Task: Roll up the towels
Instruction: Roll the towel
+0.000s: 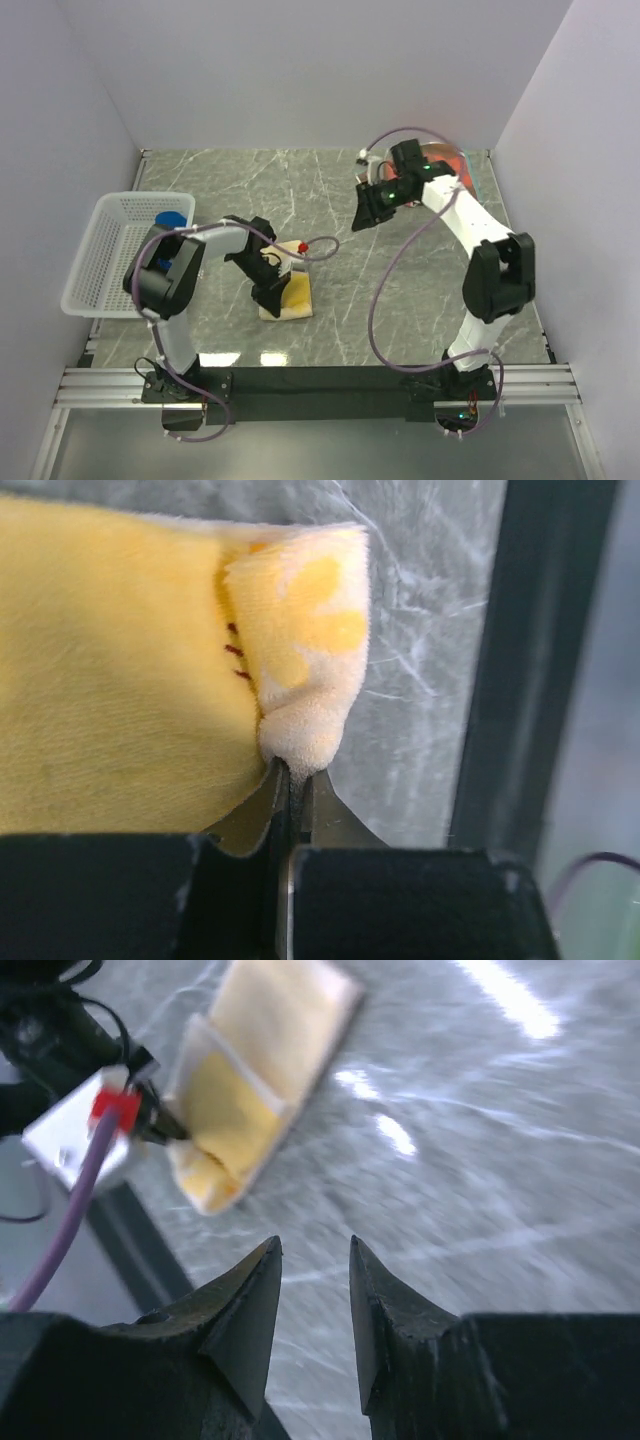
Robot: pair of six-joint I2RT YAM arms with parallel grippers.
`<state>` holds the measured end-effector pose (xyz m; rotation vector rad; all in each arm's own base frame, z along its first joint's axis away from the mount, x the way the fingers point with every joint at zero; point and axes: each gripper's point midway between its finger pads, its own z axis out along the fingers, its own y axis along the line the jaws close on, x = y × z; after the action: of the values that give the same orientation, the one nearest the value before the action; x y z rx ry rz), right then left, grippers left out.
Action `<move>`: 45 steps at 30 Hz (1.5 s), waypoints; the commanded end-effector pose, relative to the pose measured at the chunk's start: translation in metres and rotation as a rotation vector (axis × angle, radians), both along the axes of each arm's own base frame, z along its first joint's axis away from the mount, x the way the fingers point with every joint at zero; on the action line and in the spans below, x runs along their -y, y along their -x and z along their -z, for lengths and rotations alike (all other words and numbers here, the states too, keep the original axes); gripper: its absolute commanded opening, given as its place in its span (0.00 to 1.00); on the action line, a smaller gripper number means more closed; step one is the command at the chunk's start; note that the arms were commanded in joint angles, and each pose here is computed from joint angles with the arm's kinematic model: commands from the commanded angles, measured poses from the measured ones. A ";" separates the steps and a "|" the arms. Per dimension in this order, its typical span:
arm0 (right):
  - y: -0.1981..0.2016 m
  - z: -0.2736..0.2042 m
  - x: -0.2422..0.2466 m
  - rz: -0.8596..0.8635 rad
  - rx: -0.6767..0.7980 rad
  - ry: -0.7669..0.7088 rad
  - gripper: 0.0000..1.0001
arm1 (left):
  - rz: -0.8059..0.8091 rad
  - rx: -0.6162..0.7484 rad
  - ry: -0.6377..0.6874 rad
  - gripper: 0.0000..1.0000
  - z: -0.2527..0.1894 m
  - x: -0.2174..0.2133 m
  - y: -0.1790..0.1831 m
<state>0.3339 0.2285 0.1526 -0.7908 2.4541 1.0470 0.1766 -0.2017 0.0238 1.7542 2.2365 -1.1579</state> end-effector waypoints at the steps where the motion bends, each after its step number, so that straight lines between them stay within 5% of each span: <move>1: -0.009 -0.045 0.037 0.027 0.206 0.127 0.41 | -0.022 -0.123 -0.099 0.01 0.024 -0.021 -0.001; 7: 0.000 -0.091 0.072 0.072 0.416 0.268 0.42 | -0.091 -0.190 -0.114 0.02 0.040 -0.026 -0.025; 9: -0.003 -0.114 0.087 0.149 0.530 0.303 0.50 | -0.098 -0.200 -0.116 0.02 0.043 -0.026 -0.029; 10: -0.003 -0.119 0.090 0.169 0.559 0.309 0.56 | -0.101 -0.202 -0.116 0.02 0.045 -0.025 -0.033; 11: -0.005 -0.127 0.093 0.211 0.629 0.299 0.81 | -0.101 -0.208 -0.121 0.02 0.046 -0.025 -0.033; 12: -0.010 -0.126 0.103 0.298 0.639 0.321 0.91 | -0.101 -0.208 -0.124 0.02 0.047 -0.025 -0.035; 14: -0.007 -0.092 0.110 0.325 0.620 0.348 0.92 | -0.108 -0.203 -0.137 0.02 0.052 -0.024 -0.041; 17: 0.009 -0.042 0.105 0.139 0.532 0.415 0.86 | -0.127 -0.194 -0.154 0.02 0.057 -0.025 -0.047; 20: 0.028 -0.046 0.067 0.018 0.479 0.288 0.93 | -0.140 -0.210 -0.156 0.02 0.059 -0.024 -0.047; 26: 0.076 -0.034 -0.024 -0.250 0.689 0.293 0.95 | -0.148 -0.218 -0.166 0.03 0.063 -0.024 -0.048; 34: 0.120 -0.019 -0.116 -0.428 0.713 0.189 0.97 | -0.156 -0.219 -0.175 0.02 0.066 -0.025 -0.047; 40: 0.135 0.042 -0.140 -0.625 0.937 0.450 0.98 | -0.159 -0.222 -0.176 0.02 0.066 -0.024 -0.049; 45: 0.148 0.071 -0.155 -0.668 1.068 0.486 0.90 | -0.165 -0.225 -0.182 0.02 0.067 -0.024 -0.051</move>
<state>0.1627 0.3720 0.0713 -1.8959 1.6001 0.1676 0.1882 -0.1995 0.0202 1.2497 2.7273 -1.6057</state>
